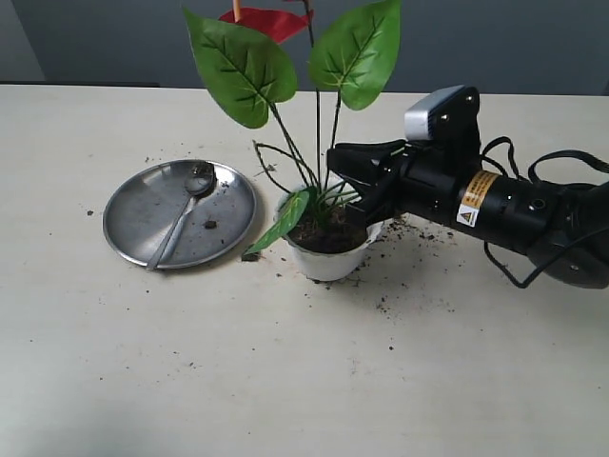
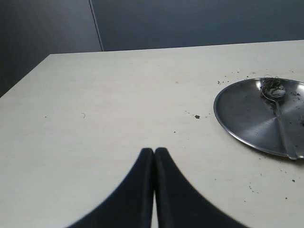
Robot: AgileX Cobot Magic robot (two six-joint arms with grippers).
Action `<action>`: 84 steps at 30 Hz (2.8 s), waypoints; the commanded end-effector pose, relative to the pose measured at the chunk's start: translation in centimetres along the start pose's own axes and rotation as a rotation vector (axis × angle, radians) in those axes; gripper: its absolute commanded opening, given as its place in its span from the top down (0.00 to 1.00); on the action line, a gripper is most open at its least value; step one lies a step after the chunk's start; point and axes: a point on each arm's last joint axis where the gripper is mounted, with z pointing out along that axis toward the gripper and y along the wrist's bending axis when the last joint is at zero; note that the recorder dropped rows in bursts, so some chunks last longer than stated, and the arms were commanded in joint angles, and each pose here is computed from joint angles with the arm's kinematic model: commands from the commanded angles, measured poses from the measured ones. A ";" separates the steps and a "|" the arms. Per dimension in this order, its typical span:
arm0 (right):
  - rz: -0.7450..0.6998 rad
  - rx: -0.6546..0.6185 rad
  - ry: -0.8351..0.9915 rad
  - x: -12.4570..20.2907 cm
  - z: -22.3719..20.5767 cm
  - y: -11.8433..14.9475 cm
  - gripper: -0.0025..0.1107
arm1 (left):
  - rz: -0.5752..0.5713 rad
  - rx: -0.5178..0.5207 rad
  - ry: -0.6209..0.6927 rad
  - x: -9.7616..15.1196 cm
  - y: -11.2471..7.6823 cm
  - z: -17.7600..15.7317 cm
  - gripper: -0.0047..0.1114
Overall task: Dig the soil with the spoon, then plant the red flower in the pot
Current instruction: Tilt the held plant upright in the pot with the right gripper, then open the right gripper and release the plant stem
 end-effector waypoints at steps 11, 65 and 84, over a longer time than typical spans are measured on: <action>-0.014 0.094 0.278 3.2 -0.7 -0.8 0.98 | -0.003 0.001 -0.010 0.0 0.0 0.0 0.96; -0.008 0.124 0.080 -0.4 -1.7 -0.2 0.65 | -0.003 0.001 -0.008 0.0 0.0 0.0 0.96; -0.057 0.177 -0.004 -4.3 -2.9 0.2 0.65 | -0.003 0.001 -0.010 0.0 0.0 0.0 0.96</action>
